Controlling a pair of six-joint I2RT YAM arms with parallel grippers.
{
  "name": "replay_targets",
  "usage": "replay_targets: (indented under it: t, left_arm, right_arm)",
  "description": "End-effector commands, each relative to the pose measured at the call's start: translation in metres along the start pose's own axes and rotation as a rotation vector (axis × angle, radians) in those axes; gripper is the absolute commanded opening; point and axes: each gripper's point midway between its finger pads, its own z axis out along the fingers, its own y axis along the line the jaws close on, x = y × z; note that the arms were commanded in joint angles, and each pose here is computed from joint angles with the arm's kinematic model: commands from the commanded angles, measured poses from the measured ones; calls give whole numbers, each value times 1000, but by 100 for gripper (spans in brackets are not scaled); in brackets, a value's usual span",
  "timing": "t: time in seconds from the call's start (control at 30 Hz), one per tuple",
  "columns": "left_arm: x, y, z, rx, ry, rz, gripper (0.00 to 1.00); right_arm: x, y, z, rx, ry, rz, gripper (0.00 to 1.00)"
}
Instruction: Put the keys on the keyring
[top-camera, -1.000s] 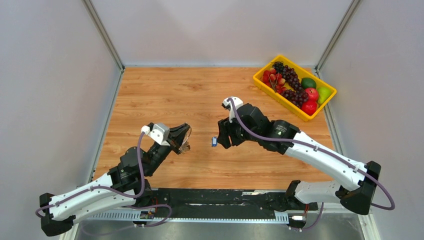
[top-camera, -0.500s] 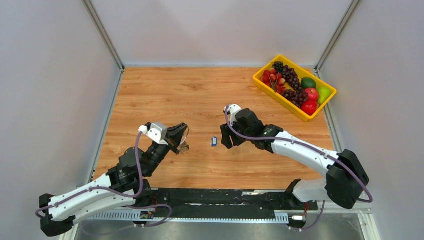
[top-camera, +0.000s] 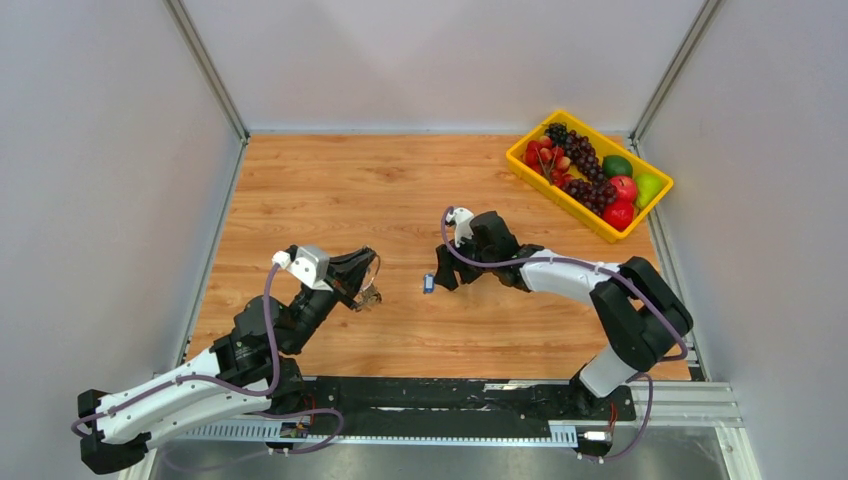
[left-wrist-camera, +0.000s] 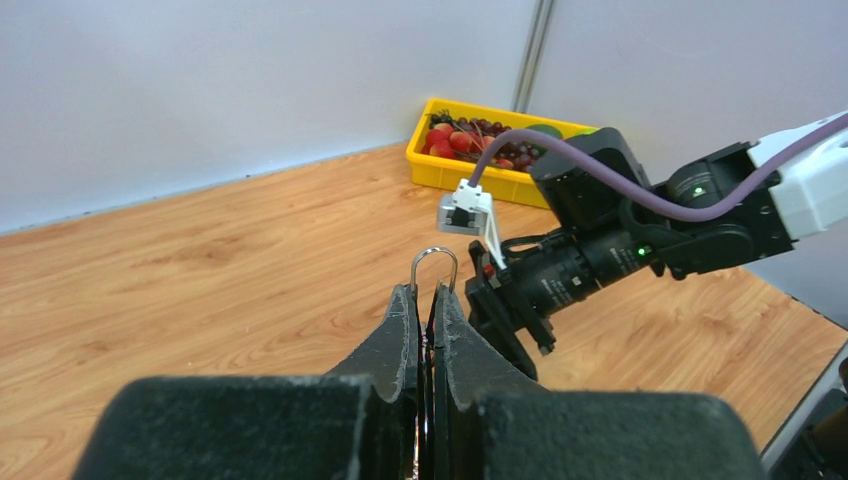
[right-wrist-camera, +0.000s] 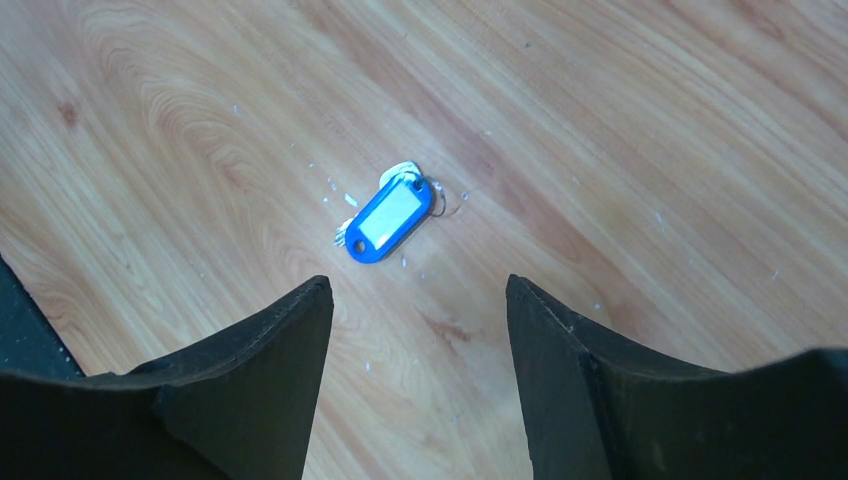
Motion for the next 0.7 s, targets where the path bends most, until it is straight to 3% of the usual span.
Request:
replay_targets:
  t: [0.0, 0.4, 0.67]
  left_arm:
    - [-16, -5, 0, 27, -48, -45, 0]
    - [-14, -6, 1, 30, -45, -44, 0]
    - [-11, -5, 1, 22, -42, -40, 0]
  right_arm:
    - [-36, 4, 13, -80, -128, -36, 67]
    - [-23, -4, 46, -119, -61, -9, 60]
    - [-11, -3, 52, -138, -27, 7, 50]
